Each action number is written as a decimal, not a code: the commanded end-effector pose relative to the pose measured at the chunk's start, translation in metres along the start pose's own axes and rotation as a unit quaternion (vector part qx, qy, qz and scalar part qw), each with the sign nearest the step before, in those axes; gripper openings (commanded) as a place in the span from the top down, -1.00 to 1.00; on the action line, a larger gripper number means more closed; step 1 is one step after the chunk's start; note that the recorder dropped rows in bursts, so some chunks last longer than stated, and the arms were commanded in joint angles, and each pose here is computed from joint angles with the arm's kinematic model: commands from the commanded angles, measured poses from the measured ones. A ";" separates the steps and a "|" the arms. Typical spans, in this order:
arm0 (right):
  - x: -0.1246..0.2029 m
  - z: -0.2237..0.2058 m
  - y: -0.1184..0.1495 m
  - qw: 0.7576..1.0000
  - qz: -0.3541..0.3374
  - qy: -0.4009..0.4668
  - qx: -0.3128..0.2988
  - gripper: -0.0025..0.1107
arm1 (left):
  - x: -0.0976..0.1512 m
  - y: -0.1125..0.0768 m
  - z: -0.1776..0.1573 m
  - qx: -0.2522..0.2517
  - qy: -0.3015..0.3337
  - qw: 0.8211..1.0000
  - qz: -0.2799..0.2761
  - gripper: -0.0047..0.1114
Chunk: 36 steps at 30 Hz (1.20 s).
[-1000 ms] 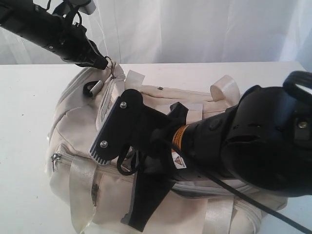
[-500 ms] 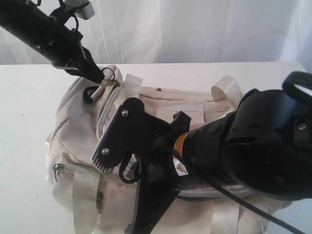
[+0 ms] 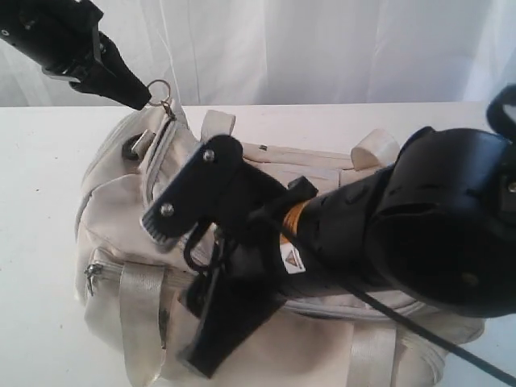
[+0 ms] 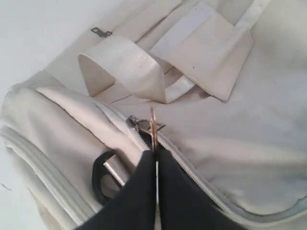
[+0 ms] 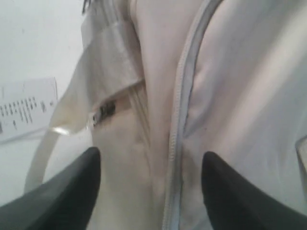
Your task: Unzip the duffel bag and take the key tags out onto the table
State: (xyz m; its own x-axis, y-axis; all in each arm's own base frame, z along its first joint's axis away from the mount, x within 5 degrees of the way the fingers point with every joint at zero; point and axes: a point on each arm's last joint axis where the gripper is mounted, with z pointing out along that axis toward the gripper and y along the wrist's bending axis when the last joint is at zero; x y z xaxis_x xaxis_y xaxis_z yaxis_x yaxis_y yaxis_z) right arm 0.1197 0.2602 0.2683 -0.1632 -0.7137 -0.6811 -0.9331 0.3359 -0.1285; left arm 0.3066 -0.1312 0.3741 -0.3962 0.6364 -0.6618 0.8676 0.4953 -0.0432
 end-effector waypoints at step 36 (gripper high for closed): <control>-0.042 0.060 -0.015 0.998 -0.014 0.010 0.066 0.96 | -0.005 0.000 -0.002 0.000 -0.025 1.000 0.015 0.92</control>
State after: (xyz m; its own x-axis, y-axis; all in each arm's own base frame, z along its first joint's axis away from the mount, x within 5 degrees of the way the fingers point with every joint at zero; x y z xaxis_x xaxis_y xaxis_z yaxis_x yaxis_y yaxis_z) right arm 0.1600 0.3254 0.2532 -0.1148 -0.7314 -0.6722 -0.8935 0.3718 -0.2519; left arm 0.3019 -0.1299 0.3774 -0.3585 0.6602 -0.6599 0.8875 0.4603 -0.0216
